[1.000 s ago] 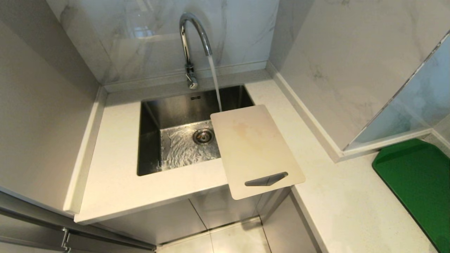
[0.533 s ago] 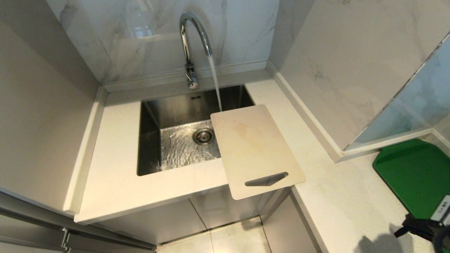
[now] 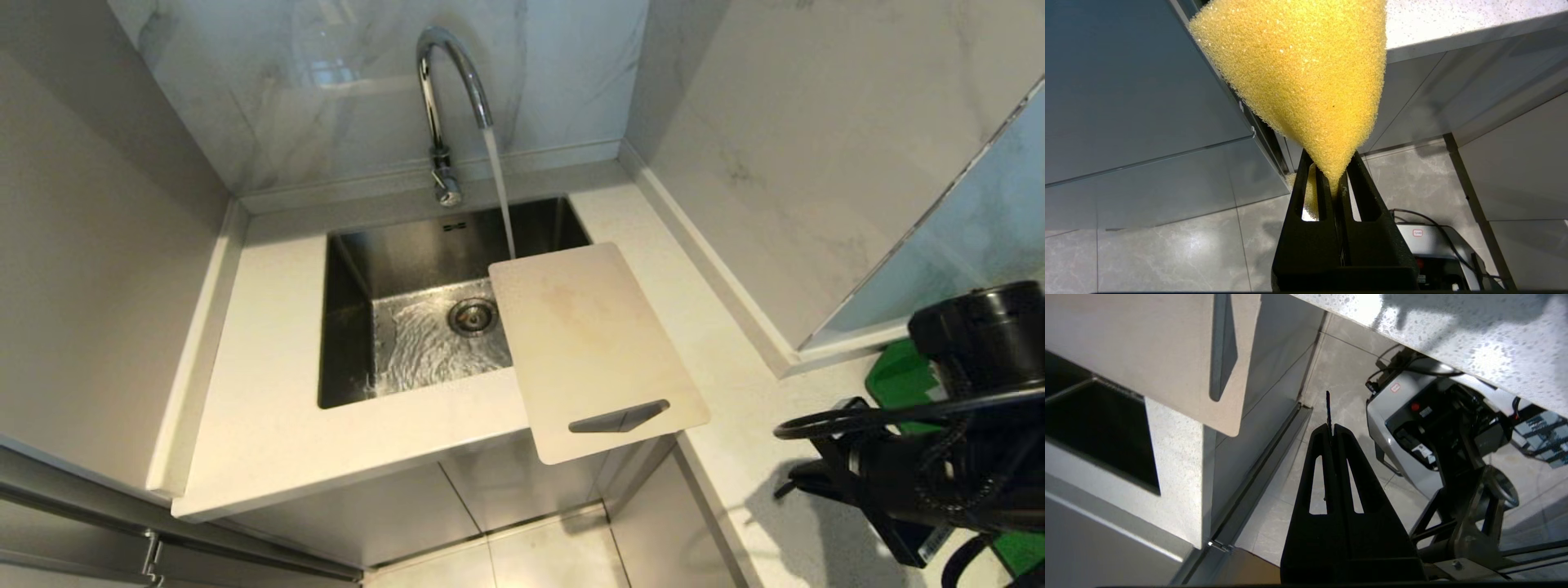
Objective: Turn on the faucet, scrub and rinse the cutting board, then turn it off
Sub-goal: Pick up the cutting board
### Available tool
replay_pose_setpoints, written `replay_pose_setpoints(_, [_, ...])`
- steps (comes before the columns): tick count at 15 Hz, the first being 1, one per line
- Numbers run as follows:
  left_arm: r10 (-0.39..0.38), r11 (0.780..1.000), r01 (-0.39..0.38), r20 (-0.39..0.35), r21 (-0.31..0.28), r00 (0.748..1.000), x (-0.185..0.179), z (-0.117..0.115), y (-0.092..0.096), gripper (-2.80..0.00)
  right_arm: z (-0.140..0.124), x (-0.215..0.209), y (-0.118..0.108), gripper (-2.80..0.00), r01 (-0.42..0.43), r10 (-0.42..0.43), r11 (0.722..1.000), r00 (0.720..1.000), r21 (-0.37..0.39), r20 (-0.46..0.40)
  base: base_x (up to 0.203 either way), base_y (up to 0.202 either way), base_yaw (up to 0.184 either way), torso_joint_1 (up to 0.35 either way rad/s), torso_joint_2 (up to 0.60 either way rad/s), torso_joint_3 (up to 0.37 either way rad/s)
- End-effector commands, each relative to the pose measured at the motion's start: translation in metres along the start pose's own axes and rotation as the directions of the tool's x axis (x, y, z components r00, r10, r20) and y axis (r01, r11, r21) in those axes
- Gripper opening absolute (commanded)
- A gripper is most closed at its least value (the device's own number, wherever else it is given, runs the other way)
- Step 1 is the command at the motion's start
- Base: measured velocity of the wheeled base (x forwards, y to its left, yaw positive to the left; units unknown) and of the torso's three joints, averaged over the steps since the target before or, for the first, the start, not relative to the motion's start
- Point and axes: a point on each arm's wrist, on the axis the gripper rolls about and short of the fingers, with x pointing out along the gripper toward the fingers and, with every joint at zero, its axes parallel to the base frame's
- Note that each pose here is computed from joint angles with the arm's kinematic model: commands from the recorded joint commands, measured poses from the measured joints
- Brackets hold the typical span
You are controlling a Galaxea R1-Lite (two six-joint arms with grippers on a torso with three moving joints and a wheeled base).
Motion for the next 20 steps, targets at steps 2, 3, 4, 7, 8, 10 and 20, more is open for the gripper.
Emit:
replay_pose_setpoints(2, [0.001,1.000,-0.001,0.000,-0.001,1.000,0.000,0.000,0.000,-2.80,0.001,0.043,0.014,0.00,0.087,-0.083,0.994,0.995,0.073,-0.055,0.000,0.000,0.000,0.000,0.00,0.000])
replay_pose_setpoints(3, [0.001,1.000,-0.001,-0.001,-0.001,1.000,0.000,0.000,0.000,-2.80,0.001,0.046,0.016,0.00,0.082,-0.078,0.994,0.995,0.075,-0.057,0.000,0.000,0.000,0.000,0.00,0.000])
replay_pose_setpoints(4, [0.001,1.000,-0.001,0.001,-0.001,1.000,0.000,0.000,0.000,-2.80,0.001,0.050,0.017,0.00,0.085,-0.081,0.993,0.995,0.076,-0.063,0.000,0.000,0.000,0.000,0.00,0.000])
replay_pose_setpoints(7, [0.001,1.000,-0.001,-0.001,-0.001,1.000,0.000,0.000,0.000,-2.80,-0.001,0.066,0.025,0.00,0.103,-0.096,0.992,0.991,0.071,-0.093,0.000,0.000,0.000,0.000,0.00,0.000])
replay_pose_setpoints(8, [0.001,1.000,-0.001,-0.001,-0.001,1.000,0.000,0.000,0.000,-2.80,-0.002,0.073,0.031,0.00,0.109,-0.100,0.990,0.989,0.084,-0.106,0.000,0.000,0.000,0.000,0.00,0.000])
replay_pose_setpoints(10, [0.001,1.000,-0.001,-0.001,-0.001,1.000,0.000,0.000,0.000,-2.80,-0.009,0.090,0.039,0.00,0.135,-0.121,0.986,0.984,0.101,-0.134,0.000,0.000,0.000,0.000,0.00,0.000])
replay_pose_setpoints(20, [0.001,1.000,-0.001,-0.001,-0.001,1.000,0.000,0.000,0.000,-2.80,-0.031,0.127,0.060,0.00,0.165,-0.155,0.985,0.969,0.039,-0.194,0.000,0.000,0.000,0.000,0.00,0.000])
